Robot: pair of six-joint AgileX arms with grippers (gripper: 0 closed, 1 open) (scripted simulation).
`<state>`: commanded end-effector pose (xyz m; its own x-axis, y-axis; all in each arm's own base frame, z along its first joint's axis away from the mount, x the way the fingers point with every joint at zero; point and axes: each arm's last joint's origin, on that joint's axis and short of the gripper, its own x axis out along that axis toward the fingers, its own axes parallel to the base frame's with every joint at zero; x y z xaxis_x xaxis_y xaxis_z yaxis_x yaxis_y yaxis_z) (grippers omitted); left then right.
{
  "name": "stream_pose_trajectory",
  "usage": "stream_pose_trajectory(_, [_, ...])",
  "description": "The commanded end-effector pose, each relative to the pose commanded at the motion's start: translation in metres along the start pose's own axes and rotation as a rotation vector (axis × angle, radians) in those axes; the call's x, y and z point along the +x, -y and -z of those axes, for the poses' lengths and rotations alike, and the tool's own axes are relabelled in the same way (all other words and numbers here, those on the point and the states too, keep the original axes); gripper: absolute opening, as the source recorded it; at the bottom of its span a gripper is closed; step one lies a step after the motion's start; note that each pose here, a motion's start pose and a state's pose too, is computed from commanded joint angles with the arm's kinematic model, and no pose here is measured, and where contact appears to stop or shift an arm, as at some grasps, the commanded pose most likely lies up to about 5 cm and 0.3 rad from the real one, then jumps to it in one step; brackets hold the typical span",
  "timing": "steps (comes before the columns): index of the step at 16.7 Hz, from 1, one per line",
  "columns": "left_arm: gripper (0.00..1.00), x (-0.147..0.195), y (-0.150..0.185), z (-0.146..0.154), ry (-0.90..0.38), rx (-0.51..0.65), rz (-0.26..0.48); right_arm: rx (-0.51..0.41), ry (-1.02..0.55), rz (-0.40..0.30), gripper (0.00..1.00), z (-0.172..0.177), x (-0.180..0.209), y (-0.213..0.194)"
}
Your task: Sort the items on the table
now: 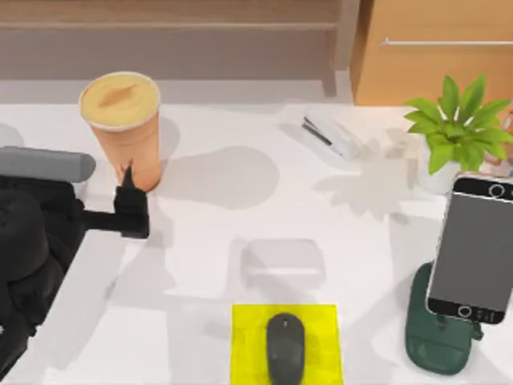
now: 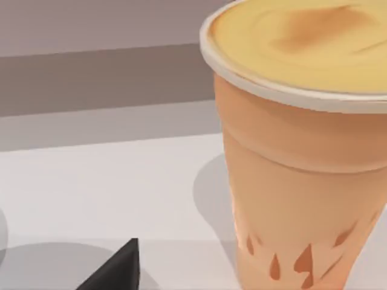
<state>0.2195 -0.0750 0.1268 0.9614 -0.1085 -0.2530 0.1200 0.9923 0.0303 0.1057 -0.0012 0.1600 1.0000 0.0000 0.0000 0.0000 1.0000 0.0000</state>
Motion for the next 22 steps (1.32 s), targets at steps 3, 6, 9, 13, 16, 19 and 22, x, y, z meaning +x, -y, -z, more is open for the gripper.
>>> stream_pose_trajectory(3, [1.00, 0.027, 0.016, 0.015, 0.012, 0.002, -0.013, 0.000, 0.000, 0.000, 1.00, 0.000, 0.000, 0.000])
stream_pose_trajectory(6, [1.00, 0.050, 0.027, 0.026, 0.060, -0.014, -0.038, 0.000, 0.000, 0.000, 1.00, 0.000, 0.000, 0.000])
stream_pose_trajectory(9, [1.00, 0.066, 0.032, 0.031, 0.125, -0.043, -0.069, 0.000, 0.000, 0.000, 1.00, 0.000, 0.000, 0.000])
stream_pose_trajectory(13, [1.00, 0.073, 0.032, 0.032, 0.156, -0.058, -0.085, 0.000, 0.000, 0.000, 1.00, 0.000, 0.000, 0.000])
stream_pose_trajectory(16, [1.00, 0.073, 0.032, 0.032, 0.153, -0.056, -0.086, 0.000, 0.000, 0.000, 1.00, 0.000, 0.000, 0.000])
stream_pose_trajectory(19, [1.00, 0.081, 0.031, 0.031, 0.153, -0.057, -0.086, 0.000, 0.000, 0.000, 1.00, 0.000, 0.000, 0.000])
stream_pose_trajectory(22, [1.00, 0.095, 0.031, 0.028, 0.158, -0.058, -0.085, 0.000, 0.000, 0.000, 1.00, 0.000, 0.000, 0.000])
